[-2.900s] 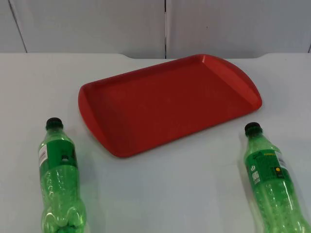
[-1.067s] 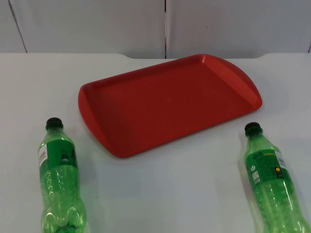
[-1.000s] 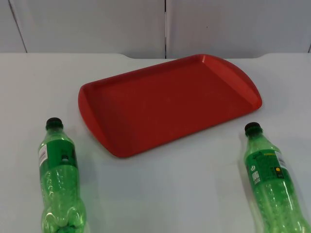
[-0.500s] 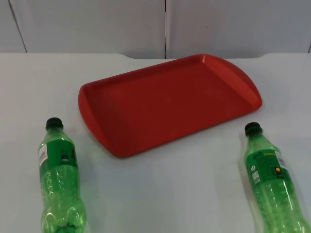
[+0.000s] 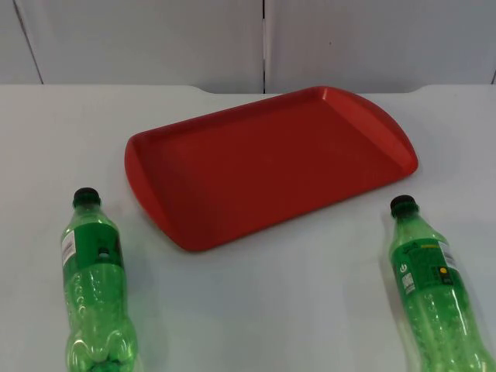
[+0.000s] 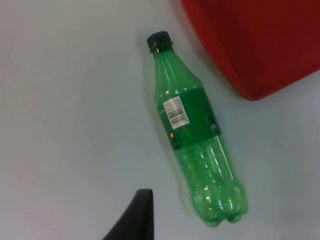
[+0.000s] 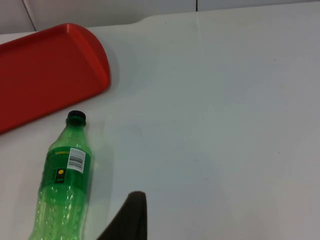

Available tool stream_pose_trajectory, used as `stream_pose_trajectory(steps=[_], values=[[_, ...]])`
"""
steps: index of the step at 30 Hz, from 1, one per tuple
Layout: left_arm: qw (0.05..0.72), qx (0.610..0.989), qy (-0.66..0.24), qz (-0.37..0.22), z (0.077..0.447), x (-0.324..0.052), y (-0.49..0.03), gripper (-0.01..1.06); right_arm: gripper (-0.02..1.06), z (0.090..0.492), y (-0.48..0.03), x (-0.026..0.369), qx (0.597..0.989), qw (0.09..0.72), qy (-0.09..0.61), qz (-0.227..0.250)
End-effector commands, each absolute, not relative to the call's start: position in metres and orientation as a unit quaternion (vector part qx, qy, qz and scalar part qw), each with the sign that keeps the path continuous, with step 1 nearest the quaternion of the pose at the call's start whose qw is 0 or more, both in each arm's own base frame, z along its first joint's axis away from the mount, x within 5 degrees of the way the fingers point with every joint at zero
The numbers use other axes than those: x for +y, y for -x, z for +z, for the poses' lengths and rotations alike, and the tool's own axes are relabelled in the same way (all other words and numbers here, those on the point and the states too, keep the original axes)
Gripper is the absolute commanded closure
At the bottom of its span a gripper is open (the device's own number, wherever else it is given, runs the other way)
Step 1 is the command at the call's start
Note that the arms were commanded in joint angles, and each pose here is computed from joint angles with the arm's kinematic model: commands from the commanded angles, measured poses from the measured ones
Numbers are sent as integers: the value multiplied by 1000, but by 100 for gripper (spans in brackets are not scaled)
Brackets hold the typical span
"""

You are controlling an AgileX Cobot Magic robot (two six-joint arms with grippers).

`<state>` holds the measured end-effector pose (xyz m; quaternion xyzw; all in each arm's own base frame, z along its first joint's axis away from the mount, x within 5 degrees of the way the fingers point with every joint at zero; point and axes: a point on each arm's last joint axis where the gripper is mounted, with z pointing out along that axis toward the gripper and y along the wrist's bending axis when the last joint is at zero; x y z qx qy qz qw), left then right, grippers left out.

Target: Place the bottle upright on the tray.

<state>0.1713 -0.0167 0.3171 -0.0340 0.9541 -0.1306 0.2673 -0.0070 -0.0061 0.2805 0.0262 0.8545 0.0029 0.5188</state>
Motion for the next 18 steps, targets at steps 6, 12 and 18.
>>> stream_pose_trajectory(steps=[6, 12, 18], values=[[250, 957, 49, -142, 304, -17, -196, 0, 0, 280, 7, -6, 853, 521, -26, 2], [218, 964, 57, -144, 285, -20, -216, 0, 0, 280, 7, -6, 853, 521, -26, 2], [196, 969, 62, -139, 259, -40, -245, 0, 0, 280, 7, -6, 853, 521, -26, 2]])
